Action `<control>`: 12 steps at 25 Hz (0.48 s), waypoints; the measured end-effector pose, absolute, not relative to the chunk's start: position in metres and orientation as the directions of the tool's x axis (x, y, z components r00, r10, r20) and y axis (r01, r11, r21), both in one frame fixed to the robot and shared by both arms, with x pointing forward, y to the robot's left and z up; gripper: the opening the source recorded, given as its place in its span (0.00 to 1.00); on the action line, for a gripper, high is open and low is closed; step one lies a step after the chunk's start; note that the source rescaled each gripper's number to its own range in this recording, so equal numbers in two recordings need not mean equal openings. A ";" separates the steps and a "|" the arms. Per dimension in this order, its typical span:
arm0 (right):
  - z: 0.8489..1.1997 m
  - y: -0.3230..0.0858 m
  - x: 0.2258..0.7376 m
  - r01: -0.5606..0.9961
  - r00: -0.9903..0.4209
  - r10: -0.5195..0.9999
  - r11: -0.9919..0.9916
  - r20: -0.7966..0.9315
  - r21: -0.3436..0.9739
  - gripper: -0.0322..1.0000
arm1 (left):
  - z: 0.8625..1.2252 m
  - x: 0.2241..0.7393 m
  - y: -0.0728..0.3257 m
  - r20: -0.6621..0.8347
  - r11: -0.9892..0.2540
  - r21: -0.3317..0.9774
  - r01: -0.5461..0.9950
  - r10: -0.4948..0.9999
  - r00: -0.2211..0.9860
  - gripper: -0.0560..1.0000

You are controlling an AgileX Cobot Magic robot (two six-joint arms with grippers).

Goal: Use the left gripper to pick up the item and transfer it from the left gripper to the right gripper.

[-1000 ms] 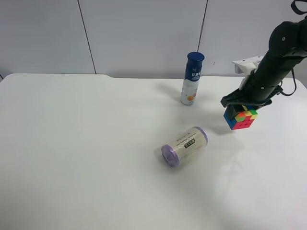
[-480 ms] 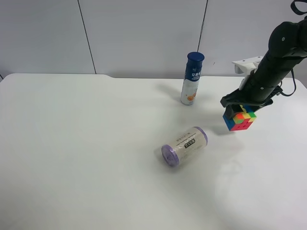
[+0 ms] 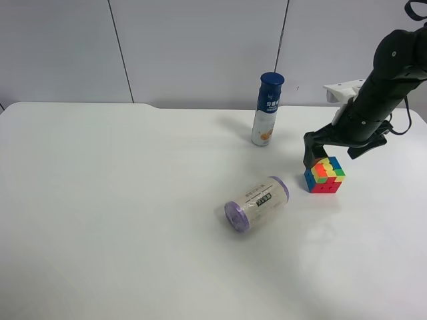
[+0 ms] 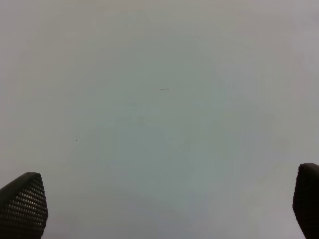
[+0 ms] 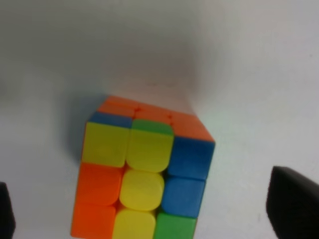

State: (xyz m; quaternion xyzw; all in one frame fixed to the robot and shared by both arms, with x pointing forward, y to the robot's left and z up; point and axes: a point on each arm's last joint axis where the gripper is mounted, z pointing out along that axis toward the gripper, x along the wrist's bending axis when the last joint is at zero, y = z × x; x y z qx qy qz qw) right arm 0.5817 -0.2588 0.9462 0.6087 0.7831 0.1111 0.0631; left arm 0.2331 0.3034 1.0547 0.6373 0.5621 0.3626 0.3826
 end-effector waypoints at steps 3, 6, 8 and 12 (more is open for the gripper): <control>0.946 -0.259 0.581 0.942 -0.252 0.967 0.235 0.039 0.240 0.99 | 1.055 0.233 0.303 0.032 -0.075 0.895 0.439 0.994 0.105 1.00; 0.951 -0.259 0.579 0.940 -0.255 0.966 0.239 0.036 0.242 1.00 | 1.055 0.233 0.303 0.032 -0.075 0.895 0.439 0.994 0.105 1.00; 0.959 -0.260 0.577 0.933 -0.261 0.965 0.246 0.024 0.261 1.00 | 1.055 0.233 0.303 0.032 -0.075 0.895 0.439 0.994 0.105 1.00; 0.987 -0.261 0.569 0.914 -0.267 0.964 0.250 0.009 0.320 1.00 | 1.055 0.233 0.303 0.032 -0.075 0.895 0.439 0.994 0.105 1.00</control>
